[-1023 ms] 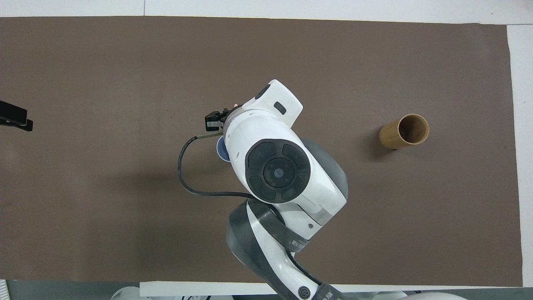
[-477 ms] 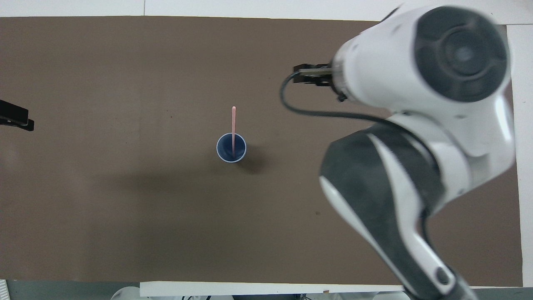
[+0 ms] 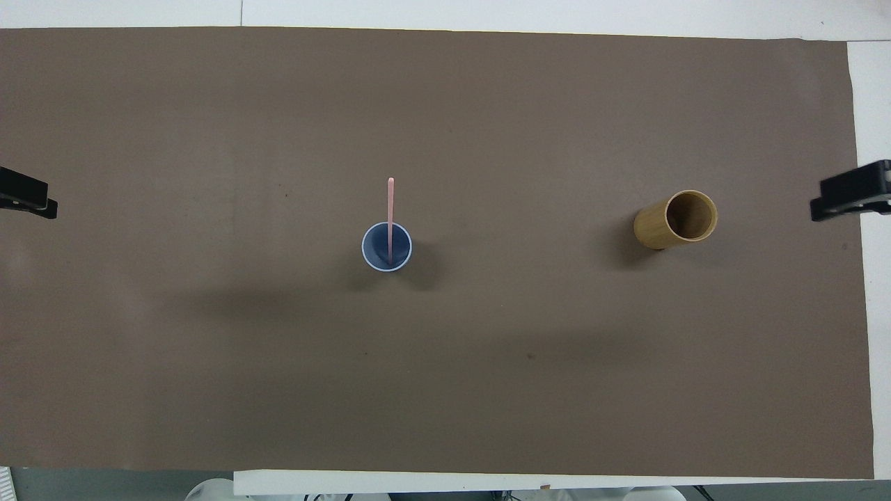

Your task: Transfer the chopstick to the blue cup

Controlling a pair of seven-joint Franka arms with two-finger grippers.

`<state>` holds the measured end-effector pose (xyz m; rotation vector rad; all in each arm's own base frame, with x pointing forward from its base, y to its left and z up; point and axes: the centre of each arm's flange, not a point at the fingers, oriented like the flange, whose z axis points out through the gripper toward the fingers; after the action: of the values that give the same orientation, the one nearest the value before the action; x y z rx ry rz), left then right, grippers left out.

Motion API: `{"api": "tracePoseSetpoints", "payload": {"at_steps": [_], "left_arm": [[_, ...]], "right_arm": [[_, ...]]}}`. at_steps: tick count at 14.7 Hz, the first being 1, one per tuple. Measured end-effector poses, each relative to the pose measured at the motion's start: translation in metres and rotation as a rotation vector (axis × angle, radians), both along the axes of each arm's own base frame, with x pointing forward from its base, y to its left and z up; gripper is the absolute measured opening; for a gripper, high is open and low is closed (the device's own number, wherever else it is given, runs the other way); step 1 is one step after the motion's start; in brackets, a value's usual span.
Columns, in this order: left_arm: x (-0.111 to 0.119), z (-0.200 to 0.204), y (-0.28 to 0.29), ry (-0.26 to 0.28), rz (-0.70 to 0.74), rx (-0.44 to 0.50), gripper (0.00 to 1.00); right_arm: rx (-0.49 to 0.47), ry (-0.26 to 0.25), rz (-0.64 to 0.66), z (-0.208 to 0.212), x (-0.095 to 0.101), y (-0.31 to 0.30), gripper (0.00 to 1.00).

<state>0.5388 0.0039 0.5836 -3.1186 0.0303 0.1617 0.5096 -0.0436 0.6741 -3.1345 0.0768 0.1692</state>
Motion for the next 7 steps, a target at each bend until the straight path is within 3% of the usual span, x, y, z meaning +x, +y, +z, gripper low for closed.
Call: {"api": "tracePoseSetpoints", "payload": {"at_steps": [2,7], "left_arm": [[0.0,0.0,0.0,0.0,0.0,0.0,1.0],[0.0,0.0,0.0,0.0,0.0,0.0,1.0]], "right_arm": [[0.011,0.019,0.017,-0.009,-0.003,-0.028,1.0],[-0.015,0.004,0.076,-0.014,0.001,0.004,1.0]]}}
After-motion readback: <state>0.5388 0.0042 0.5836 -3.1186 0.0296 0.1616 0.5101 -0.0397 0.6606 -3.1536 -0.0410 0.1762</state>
